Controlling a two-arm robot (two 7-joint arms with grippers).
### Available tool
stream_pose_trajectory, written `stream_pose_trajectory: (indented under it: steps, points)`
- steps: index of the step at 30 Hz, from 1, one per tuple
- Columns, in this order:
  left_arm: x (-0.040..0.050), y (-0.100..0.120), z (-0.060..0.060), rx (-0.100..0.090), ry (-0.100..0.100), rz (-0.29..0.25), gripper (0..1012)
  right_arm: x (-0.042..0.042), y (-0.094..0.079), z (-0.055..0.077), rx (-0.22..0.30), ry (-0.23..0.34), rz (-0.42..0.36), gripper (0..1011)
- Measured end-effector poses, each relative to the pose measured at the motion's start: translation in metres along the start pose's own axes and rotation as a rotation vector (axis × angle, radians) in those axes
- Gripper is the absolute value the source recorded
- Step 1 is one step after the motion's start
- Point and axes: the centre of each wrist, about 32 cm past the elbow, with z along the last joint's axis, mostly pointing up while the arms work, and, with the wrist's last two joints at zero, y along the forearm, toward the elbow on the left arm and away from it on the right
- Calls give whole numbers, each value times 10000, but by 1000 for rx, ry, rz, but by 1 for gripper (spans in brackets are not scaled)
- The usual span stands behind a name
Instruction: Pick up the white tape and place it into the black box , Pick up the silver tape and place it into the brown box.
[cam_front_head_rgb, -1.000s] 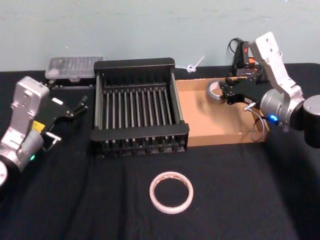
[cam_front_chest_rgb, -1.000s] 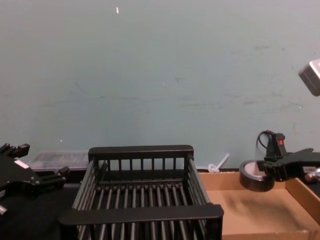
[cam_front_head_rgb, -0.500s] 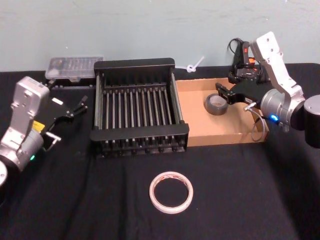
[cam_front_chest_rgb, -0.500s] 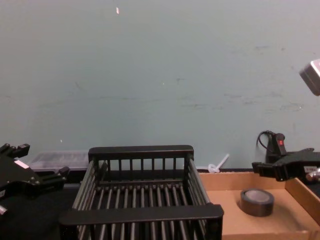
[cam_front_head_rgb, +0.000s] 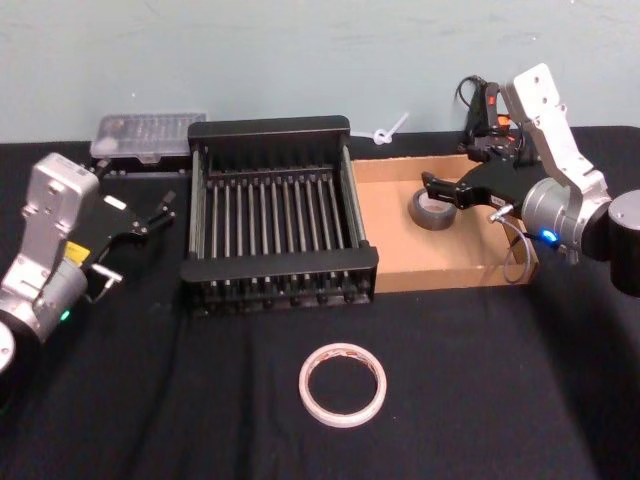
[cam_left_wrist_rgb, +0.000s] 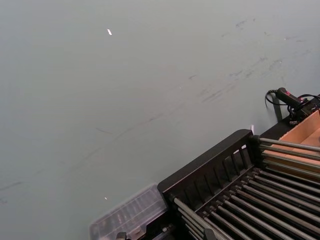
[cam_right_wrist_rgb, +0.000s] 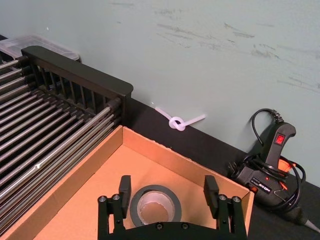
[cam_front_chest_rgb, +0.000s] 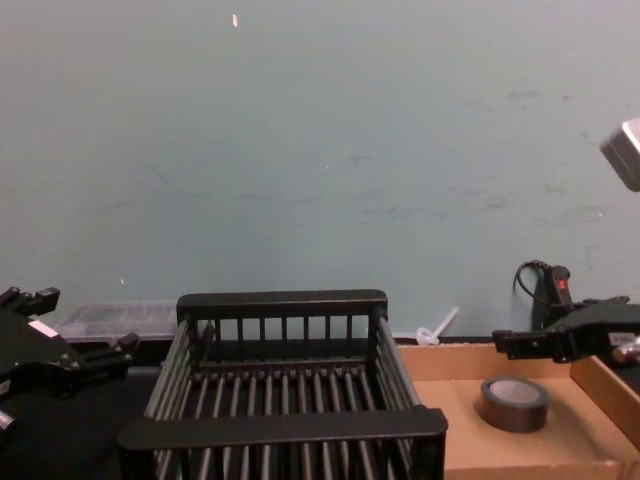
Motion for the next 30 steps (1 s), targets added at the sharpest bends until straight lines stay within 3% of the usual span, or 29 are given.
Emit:
stream_pose_trajectory:
  steps: [5,20,30]
  points:
    - [0,0,0,0,0,0,1001,-1,0,1,0,0,0,1002]
    - [0,0,0,0,0,0,1001,-1,-6,-2,2,1,0,1002]
    - [0,0,0,0,0,0,1002,-32,-211,-19,39,6,28,1002]
